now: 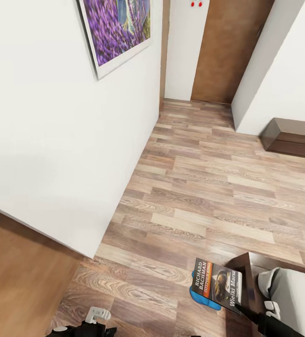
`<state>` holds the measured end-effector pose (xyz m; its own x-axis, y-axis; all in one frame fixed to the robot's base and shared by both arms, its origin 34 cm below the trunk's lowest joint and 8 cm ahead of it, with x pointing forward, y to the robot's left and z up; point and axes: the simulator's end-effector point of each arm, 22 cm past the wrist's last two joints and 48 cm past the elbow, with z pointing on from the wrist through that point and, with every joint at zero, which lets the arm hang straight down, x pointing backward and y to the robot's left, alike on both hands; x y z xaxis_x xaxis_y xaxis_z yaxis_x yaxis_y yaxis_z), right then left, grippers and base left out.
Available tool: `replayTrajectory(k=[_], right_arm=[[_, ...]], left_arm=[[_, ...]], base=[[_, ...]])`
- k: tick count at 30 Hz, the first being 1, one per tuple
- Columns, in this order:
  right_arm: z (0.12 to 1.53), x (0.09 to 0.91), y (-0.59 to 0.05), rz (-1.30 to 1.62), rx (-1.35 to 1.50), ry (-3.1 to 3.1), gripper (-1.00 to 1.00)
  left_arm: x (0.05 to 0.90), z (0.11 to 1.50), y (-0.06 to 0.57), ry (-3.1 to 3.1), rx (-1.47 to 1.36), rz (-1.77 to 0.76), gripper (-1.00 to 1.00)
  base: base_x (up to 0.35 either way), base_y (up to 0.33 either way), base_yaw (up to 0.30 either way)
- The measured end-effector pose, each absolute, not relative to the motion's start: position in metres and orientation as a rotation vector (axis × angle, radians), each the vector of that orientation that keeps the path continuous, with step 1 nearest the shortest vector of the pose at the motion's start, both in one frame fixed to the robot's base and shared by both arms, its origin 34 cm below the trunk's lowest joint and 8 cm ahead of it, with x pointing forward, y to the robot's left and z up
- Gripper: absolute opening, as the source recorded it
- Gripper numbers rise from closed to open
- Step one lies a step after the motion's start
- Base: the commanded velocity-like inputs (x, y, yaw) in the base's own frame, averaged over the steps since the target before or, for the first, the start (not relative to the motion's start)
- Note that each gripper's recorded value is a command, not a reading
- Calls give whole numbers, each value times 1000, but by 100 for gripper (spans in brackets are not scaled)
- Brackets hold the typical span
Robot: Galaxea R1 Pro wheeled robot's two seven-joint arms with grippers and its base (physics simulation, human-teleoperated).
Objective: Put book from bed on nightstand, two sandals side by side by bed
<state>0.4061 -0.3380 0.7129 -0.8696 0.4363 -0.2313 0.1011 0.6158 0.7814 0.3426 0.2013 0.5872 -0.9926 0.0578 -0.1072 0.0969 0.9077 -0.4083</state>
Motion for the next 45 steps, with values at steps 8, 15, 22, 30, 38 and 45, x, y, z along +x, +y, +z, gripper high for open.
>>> replayTrajectory(k=[8,15,22,30,38,45], right_arm=[[717,410,-339,1143,420,2431,-100],[720,413,-339,1142,412,2421,-100],[724,416,-338,1142,405,2412,-100],[727,420,-338,1140,397,2401,-100],[727,414,-343,1124,415,2412,-100],[726,409,-348,1108,435,2422,-100]], left_arm=[[347,590,201,2966,126,-643,100],[352,593,199,2955,128,-644,100],[356,596,198,2945,131,-642,100],[361,599,198,2933,133,-640,100],[366,602,198,2920,136,-637,100],[371,605,197,2908,140,-636,100]], base=[[0,0,0],[0,0,0],[0,0,0],[0,0,0],[0,0,0],[0,0,0]])
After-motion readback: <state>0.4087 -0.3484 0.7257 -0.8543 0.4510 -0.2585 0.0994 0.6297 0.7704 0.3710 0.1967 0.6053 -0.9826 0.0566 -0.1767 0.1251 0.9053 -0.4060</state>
